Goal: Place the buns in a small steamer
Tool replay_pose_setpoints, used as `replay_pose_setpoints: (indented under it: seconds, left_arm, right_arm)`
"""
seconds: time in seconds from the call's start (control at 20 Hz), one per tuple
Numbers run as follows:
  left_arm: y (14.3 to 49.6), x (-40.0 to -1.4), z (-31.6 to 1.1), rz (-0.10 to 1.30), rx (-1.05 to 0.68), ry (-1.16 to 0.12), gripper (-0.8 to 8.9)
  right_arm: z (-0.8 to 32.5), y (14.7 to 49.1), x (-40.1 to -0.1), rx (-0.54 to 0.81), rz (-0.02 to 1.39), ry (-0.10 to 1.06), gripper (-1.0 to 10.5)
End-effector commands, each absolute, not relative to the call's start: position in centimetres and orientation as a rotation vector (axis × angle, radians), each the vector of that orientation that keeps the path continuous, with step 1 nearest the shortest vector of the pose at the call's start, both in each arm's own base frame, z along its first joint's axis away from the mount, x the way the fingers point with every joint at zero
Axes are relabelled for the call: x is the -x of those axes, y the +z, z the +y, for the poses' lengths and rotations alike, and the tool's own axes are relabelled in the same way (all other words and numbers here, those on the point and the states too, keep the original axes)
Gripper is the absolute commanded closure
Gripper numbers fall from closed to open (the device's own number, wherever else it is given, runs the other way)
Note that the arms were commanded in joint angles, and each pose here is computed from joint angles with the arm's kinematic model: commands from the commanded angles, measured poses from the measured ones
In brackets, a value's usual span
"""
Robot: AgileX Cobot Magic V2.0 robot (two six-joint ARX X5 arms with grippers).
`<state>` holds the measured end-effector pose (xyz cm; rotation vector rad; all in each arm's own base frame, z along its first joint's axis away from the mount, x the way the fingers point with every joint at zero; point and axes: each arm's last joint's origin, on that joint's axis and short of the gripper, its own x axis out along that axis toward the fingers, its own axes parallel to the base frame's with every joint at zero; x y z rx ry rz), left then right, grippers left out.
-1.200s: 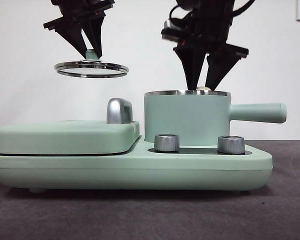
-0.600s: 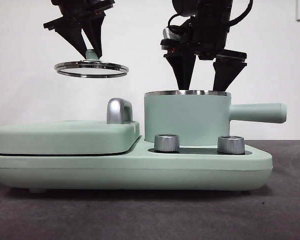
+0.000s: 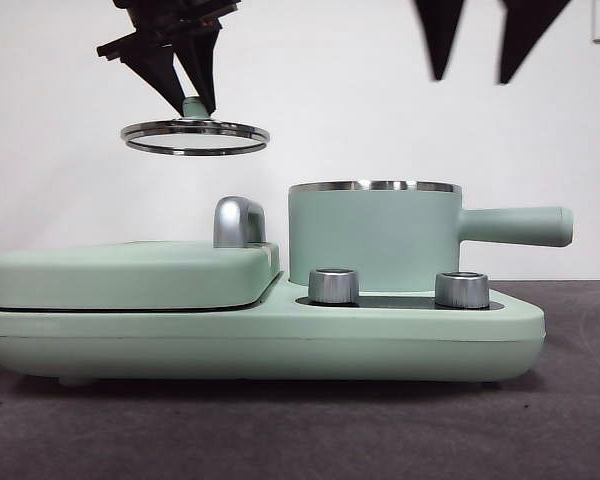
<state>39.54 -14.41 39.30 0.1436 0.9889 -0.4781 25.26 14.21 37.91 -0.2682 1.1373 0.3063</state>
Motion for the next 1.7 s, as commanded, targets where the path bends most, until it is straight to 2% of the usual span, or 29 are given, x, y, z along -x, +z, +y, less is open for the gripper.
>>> replay_pose_setpoints:
  seconds: [0.05,0.2,0.3,0.65,0.95,1.35,1.6,1.7]
  left_arm:
    - [40.3,-39.2,-15.1,0.938,-0.134,-0.498,6.99]
    - [40.3,-38.7,-16.2,0.942,-0.147,-0.523,6.99]
    - [40.2,-38.3,-17.1,0.948,-0.156,-0.543,6.99]
    - [40.2,-36.2,-21.2,0.947,-0.204,-0.641,6.99]
    - [40.2,-33.8,-24.9,0.938,-0.253,-0.737,6.99]
    - [40.3,-31.9,-28.0,0.895,-0.288,-0.822,6.99]
    - [39.3,-31.5,-30.2,0.870,-0.316,-0.871,6.99]
    - [38.7,-31.7,-30.7,0.874,-0.333,-0.875,6.99]
  right_arm:
    - [12.4,37.1,-21.7,0.301,1.223,0.296,5.7]
    - [10.0,35.6,-17.6,0.298,1.229,0.292,5.7]
    - [8.5,34.4,-15.1,0.242,1.154,0.289,5.7]
    - [4.1,30.0,-7.4,0.071,0.805,0.368,5.7]
    - [1.4,30.0,-2.2,-0.058,0.475,0.511,5.7]
    - [0.4,29.9,-0.5,-0.050,0.378,0.532,5.7]
    - [0.7,30.1,-0.4,-0.038,0.362,0.646,5.7]
    - [0.7,30.1,-0.4,-0.031,0.360,0.650,5.7]
